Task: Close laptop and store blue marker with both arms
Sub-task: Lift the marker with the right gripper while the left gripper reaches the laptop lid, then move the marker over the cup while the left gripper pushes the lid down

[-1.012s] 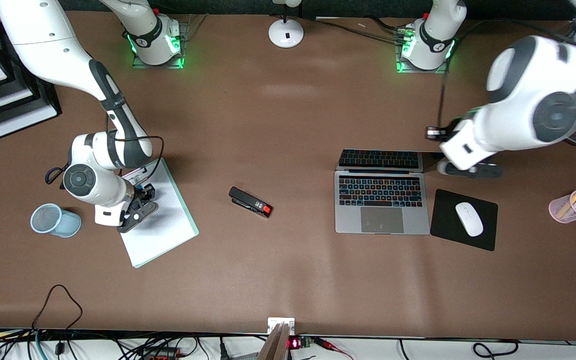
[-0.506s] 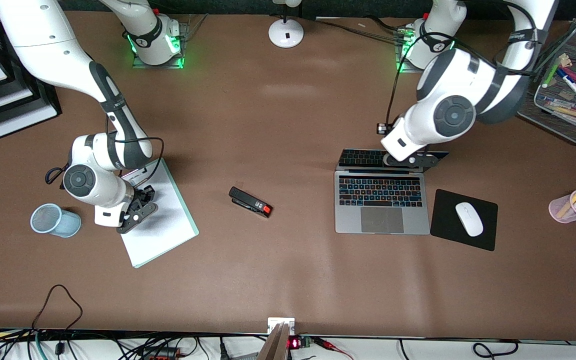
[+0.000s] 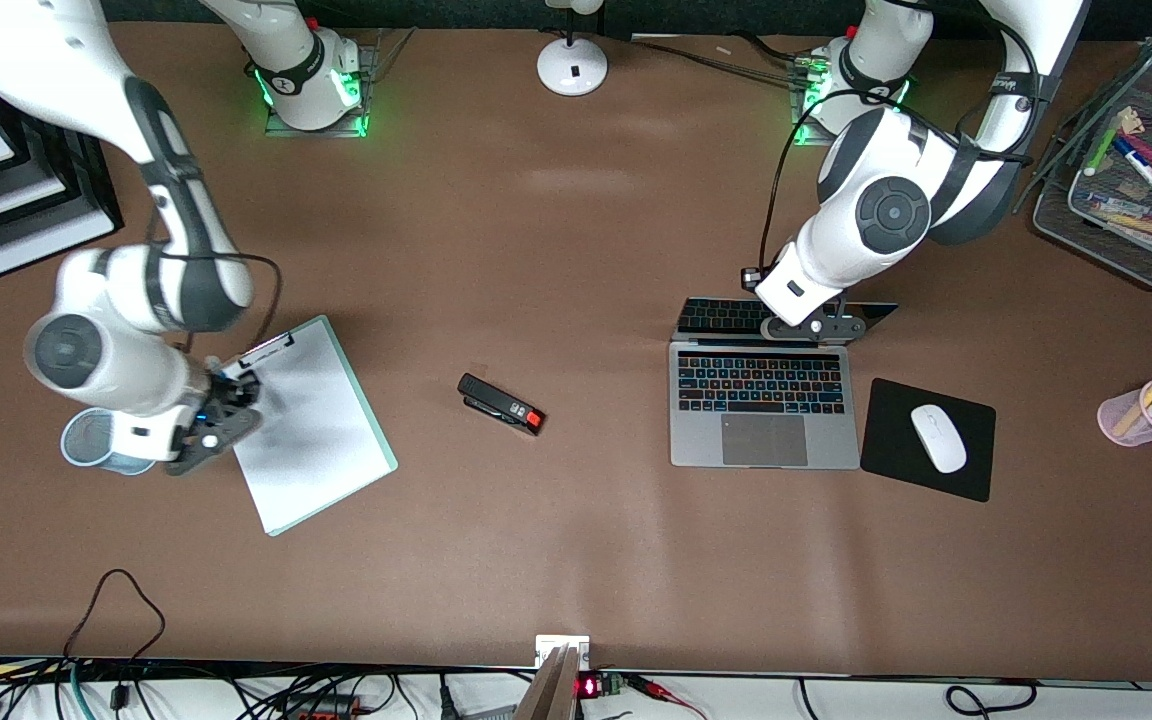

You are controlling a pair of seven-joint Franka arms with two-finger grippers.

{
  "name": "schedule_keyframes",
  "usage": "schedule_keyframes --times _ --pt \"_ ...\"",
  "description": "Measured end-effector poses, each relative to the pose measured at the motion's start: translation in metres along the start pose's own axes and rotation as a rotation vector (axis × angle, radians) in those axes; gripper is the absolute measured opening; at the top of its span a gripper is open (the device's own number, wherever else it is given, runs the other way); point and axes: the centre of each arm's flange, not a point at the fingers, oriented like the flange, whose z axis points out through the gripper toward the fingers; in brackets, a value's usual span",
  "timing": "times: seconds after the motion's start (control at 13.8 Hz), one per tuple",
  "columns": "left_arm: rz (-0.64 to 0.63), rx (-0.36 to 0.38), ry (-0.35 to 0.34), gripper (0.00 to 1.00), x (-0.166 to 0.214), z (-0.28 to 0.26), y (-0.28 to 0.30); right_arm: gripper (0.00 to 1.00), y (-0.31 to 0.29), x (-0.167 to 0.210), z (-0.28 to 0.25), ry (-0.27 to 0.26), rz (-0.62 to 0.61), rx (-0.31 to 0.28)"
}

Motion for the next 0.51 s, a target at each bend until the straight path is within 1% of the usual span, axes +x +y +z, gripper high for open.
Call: schedule_keyframes --times 0.07,0.14,0.22,0.36,0.43,0.51 --pt "0.014 0.025 0.033 0.01 0.003 -0.006 -0.002 0.18 0.009 -0.005 -0.016 0.014 -0.028 0.01" --pt "0.021 0.043 0.07 0.01 0.007 -0.015 -0.004 0.18 0.02 -0.013 -0.029 0.041 -0.072 0.029" --pt "0.021 0.045 0.105 0.01 0.011 -0.022 -0.005 0.18 0.031 -0.021 -0.037 0.073 -0.121 0.049" --pt "0.006 0.016 0.165 0.01 0.022 -0.029 -0.011 0.18 0.055 -0.042 -0.045 0.137 -0.242 0.079" --pt "-0.004 0.0 0.19 0.01 0.029 -0.03 -0.015 0.18 0.069 -0.054 -0.045 0.182 -0.308 0.098" --pt "-0.012 -0.016 0.21 0.01 0.035 -0.028 -0.019 0.18 0.084 -0.066 -0.046 0.248 -0.367 0.12"
